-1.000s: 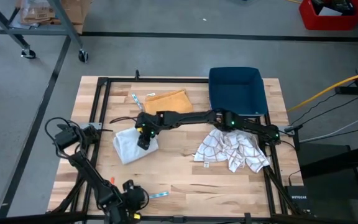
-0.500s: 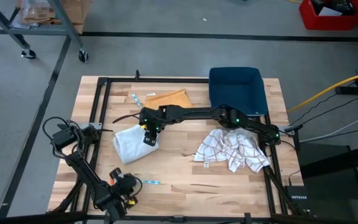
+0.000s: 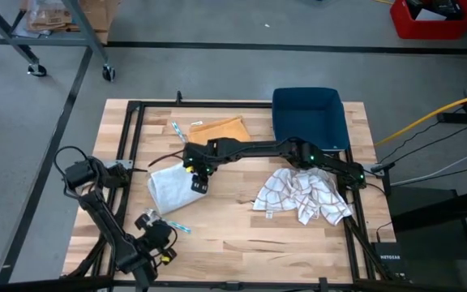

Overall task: Fold towel
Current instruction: Fold the left white towel

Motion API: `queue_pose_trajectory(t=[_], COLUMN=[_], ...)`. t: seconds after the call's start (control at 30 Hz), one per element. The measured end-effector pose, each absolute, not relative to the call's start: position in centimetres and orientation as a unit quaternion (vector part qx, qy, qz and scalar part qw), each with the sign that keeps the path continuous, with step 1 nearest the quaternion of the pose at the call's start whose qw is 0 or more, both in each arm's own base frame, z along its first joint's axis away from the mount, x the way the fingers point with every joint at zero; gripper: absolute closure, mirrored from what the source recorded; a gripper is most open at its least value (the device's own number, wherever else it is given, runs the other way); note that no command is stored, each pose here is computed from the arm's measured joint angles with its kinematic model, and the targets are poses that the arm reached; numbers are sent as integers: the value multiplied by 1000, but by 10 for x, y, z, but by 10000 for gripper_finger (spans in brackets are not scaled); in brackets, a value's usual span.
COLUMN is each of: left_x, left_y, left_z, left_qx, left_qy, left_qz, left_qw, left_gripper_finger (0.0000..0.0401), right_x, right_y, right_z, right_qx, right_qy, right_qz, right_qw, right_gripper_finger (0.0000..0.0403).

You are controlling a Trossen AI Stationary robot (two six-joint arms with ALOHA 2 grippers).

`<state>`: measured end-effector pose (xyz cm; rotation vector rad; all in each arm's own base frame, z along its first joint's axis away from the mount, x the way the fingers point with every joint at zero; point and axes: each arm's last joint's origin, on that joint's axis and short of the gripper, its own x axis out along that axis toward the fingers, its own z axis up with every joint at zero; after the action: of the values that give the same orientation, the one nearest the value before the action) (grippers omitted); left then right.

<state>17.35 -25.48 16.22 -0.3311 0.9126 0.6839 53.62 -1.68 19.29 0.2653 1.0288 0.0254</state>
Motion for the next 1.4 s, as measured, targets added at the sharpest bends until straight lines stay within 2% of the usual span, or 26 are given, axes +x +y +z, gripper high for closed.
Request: queue_pose_trajectory(t=[0.2, 0.5, 0.67, 0.97, 1.2, 1.33, 1.4], left_x=[191, 229, 235, 216, 192, 174, 166], left_y=[-243, -214, -214, -226, -250, -263, -266], left_z=[163, 140, 135, 134, 139, 152, 163], left_qx=[-143, -131, -134, -137, -190, -247, -267], left_qy=[405, 410, 459, 526, 558, 569, 558], left_qz=[326, 299, 250, 222, 208, 194, 186], left_qw=[842, 852, 842, 810, 781, 760, 764], left_gripper_finger=[355, 355, 355, 355, 355, 355, 355], right_x=[540, 540, 540, 540, 536, 535, 534], right_y=[-16, -16, -16, -15, -14, -15, -15], right_z=[196, 196, 195, 195, 193, 196, 202], right_qx=[125, 126, 126, 132, 142, 140, 133], right_qy=[468, 468, 471, 472, 491, 492, 487], right_qz=[15, 15, 15, 26, 39, 35, 24], right_qw=[874, 874, 873, 871, 858, 858, 863], right_gripper_finger=[207, 207, 207, 207, 207, 207, 207])
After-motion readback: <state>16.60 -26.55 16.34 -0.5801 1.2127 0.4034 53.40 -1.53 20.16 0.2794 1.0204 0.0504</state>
